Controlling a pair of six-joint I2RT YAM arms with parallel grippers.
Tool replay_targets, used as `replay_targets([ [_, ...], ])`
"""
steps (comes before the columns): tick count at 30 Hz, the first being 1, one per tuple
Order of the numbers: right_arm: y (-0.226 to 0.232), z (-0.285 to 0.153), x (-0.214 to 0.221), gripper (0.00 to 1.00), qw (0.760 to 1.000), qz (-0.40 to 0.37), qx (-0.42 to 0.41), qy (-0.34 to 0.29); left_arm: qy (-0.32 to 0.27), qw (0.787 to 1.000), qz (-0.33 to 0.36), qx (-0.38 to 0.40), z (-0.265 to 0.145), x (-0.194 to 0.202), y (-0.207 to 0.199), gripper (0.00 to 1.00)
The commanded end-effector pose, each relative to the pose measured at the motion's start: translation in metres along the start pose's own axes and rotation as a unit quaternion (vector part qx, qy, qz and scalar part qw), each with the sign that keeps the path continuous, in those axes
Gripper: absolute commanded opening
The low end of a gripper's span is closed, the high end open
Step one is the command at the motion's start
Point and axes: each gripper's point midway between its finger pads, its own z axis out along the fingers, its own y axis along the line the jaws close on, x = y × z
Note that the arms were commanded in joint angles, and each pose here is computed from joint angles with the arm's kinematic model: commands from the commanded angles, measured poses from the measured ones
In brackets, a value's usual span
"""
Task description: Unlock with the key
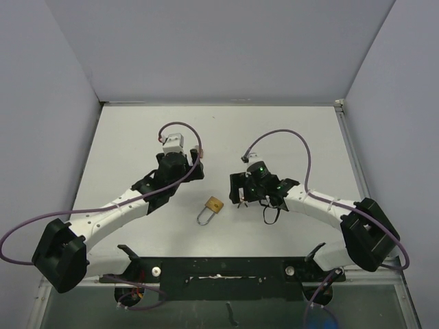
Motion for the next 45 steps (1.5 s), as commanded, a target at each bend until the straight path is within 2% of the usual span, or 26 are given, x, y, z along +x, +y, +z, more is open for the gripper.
replay_targets([
  [1,-0.006,-0.003,-0.024,0.84,0.999,0.014,0.046,-0.019,-0.003,1.000,-0.016,0.010,0.000,0.001,-0.002,0.83],
  [5,-0.005,0.001,-0.017,0.74,0.998,0.032,0.046,-0.001,0.000,1.000,-0.018,0.008,0.001,0.004,0.000,0.83],
  [20,0.018,0.013,0.007,0.72,0.997,0.074,-0.003,0.036,0.006,1.000,-0.019,0.010,0.005,0.010,0.005,0.83],
  [32,0.008,0.027,0.017,0.72,0.995,0.070,0.028,0.063,0.007,1.000,-0.019,0.004,0.007,0.009,0.013,0.83],
  [45,-0.003,0.040,0.003,0.72,0.995,0.069,0.049,0.055,0.011,1.000,-0.022,-0.003,0.009,0.011,0.022,0.83],
])
